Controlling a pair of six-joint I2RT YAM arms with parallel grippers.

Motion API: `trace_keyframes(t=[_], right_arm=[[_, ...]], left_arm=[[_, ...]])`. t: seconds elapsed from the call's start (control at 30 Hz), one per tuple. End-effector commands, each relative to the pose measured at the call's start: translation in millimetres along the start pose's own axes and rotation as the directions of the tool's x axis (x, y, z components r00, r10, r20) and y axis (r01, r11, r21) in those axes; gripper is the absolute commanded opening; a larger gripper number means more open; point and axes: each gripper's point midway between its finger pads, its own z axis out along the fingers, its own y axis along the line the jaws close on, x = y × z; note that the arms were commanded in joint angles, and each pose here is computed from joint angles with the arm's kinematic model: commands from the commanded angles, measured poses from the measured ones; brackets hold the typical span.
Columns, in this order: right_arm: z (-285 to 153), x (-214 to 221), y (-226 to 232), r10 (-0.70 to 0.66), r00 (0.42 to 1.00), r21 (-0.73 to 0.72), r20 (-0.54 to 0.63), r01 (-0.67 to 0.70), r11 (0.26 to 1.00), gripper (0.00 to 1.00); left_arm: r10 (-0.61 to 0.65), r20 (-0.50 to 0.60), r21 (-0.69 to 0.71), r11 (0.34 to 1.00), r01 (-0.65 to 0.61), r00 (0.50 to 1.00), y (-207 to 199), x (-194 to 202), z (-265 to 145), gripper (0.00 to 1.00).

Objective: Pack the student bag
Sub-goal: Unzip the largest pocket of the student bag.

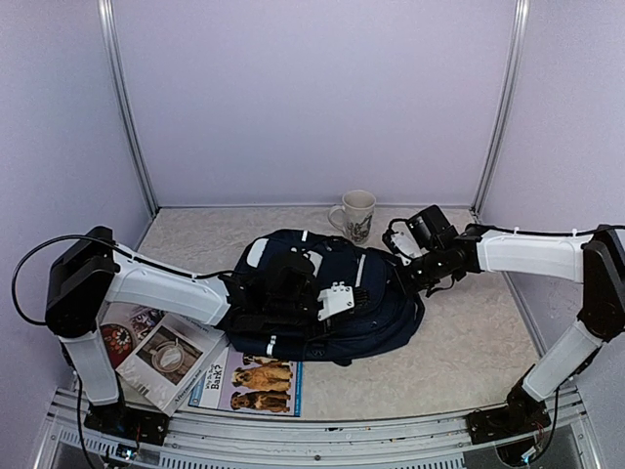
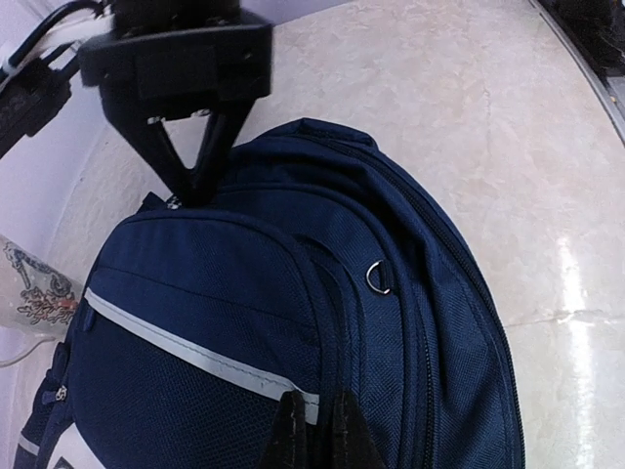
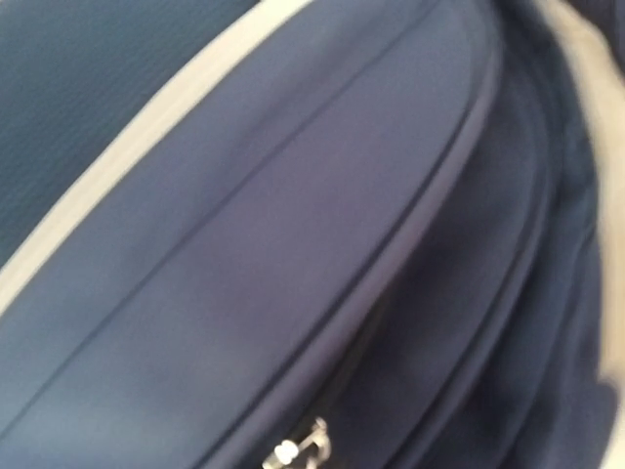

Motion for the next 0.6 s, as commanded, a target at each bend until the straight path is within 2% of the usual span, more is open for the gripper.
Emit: trace_keyframes(t=[0.0, 0.2, 0.37, 0.43, 0.57], right_arm=[[3, -28, -84, -0.003, 0.998, 0.315, 0.061, -0.016, 0.949, 0.00], [20, -65, -108, 0.005, 0.990, 0.296, 0.142, -0.048, 0.954, 0.00], [32, -74, -126, 0.021, 0.986, 0.264, 0.163, -0.064, 0.962, 0.00], [39, -73, -128, 0.010, 0.988, 0.258, 0.152, -0.050, 0.965, 0.00], [50, -63, -107, 0.008, 0.992, 0.137, 0.128, -0.026, 0.990, 0.00]], left_arm=[[0.014, 0.042, 0.180, 0.983, -0.021, 0.999, -43, -8, -12, 0.00], [0.017, 0.043, 0.228, 0.973, -0.027, 0.999, -57, -8, -14, 0.00], [0.012, 0.056, 0.246, 0.969, -0.026, 0.998, -62, -9, -23, 0.00], [0.001, 0.065, 0.261, 0.965, -0.018, 0.998, -65, -10, -27, 0.00], [-0.048, 0.055, 0.234, 0.972, 0.033, 0.997, -61, -7, -32, 0.00]])
